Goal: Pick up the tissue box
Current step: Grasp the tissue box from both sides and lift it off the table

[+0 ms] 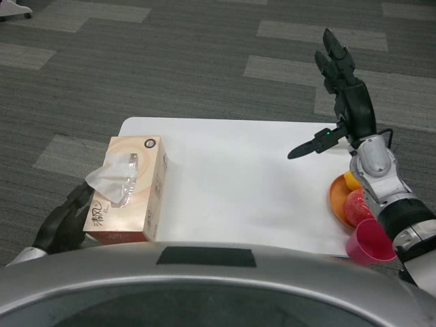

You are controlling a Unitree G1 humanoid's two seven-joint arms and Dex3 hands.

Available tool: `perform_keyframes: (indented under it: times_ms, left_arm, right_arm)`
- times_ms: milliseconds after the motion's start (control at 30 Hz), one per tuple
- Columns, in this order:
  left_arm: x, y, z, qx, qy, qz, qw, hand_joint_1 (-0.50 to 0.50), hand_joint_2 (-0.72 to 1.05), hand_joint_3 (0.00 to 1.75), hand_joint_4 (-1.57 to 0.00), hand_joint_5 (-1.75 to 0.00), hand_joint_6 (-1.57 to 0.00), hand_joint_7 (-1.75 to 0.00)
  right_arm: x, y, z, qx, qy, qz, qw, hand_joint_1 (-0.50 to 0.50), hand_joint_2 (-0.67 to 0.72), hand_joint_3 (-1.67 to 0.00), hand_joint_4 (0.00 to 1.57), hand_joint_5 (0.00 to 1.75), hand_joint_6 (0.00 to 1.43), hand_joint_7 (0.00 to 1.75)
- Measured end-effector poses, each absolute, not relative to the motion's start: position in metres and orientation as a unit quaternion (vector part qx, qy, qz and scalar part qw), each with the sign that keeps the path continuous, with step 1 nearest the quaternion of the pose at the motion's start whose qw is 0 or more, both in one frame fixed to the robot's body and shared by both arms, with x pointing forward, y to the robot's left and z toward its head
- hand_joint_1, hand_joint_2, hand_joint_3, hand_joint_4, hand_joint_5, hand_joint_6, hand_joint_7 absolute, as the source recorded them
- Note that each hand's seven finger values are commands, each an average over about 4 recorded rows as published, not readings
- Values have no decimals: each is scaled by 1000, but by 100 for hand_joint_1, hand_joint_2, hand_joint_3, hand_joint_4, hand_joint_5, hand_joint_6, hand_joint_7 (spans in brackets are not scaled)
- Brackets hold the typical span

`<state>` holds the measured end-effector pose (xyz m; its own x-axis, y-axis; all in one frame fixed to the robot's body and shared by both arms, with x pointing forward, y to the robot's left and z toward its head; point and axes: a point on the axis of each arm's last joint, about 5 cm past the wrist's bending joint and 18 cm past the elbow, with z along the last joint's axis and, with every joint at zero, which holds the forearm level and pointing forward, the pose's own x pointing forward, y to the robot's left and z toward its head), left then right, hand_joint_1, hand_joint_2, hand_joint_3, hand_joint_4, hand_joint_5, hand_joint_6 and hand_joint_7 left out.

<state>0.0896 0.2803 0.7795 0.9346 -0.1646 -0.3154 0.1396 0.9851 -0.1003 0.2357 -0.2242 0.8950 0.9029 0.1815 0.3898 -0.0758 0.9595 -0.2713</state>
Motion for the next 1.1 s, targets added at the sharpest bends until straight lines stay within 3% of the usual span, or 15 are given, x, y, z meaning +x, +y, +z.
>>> perform_keyframes:
  times_ms: [1100]
  left_arm:
    - [142,244,787,-44,105,-155,981,50,-46,9,0,0,0,0]
  right_arm:
    - [236,-224,895,-126,-210,66,967,-46,22,-16,0,0,0,0]
